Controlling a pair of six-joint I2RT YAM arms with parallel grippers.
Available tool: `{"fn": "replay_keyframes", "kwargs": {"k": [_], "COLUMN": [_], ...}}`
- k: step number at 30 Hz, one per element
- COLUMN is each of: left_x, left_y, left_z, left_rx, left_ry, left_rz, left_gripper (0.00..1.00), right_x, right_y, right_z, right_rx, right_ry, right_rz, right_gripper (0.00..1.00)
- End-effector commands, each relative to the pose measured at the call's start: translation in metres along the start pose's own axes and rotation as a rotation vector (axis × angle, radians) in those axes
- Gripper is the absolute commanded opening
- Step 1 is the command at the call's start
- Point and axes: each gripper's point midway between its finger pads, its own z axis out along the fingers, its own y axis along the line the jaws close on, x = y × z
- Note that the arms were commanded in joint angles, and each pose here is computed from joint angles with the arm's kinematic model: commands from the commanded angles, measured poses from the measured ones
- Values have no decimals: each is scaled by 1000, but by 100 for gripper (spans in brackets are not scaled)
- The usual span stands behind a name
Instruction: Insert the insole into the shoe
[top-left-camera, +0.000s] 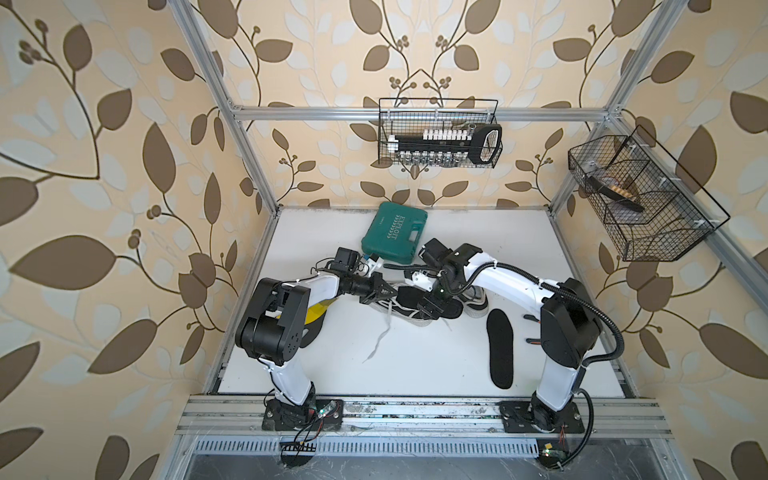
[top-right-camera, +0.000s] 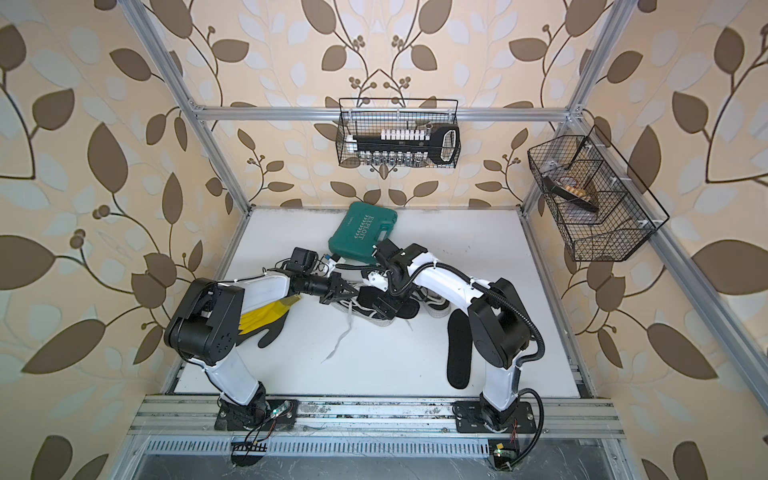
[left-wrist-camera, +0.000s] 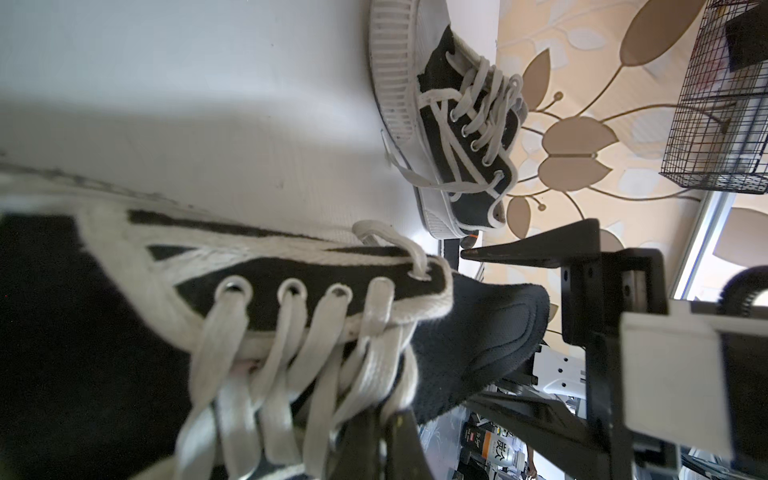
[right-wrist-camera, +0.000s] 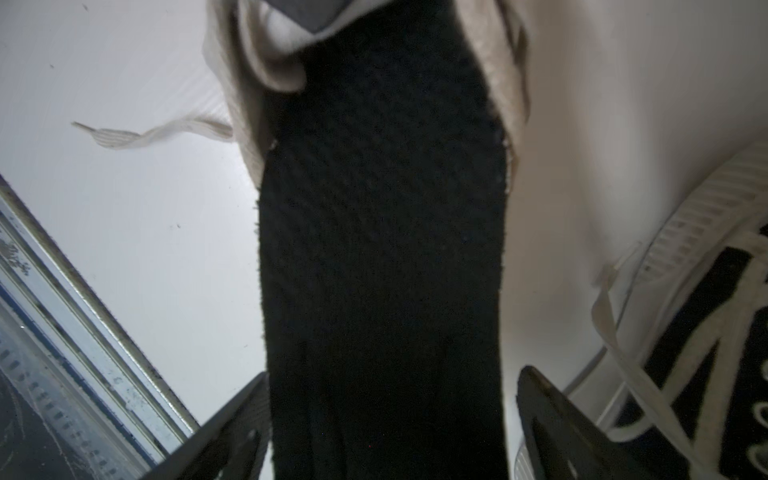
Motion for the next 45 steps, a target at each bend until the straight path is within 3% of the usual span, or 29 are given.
{"fn": "replay_keyframes", "kwargs": {"k": [1,6,15,21,35,45], "left_x": [-3,-3,-3,-4,-1,1], "left_y": [-8,-9,-17,-29,-31,-30], "left_z": [-1,-2,-4,-9,-9,-8], "left_rx": [-3,-2,17,43,67,76], "left_ry": [-1,-3,-4,-7,-2,4], "left_rz": [18,21,26,41,41,39], "left_gripper": [0,0,0,0,0,0], "right_x": [3,-1,-6,-11,-44,-76], "right_y": [0,2,7,12,16,20], "right_z": [-7,-9,-19,-14,0,2], "right_rx": [54,106,90,65,-58,-114], "right_ry": [2,-17,-45,-44,-67,-178], "right_rz": [-53,-79,-96,-105,-85,-117], "right_gripper": [89,79,35,16,11,10]}}
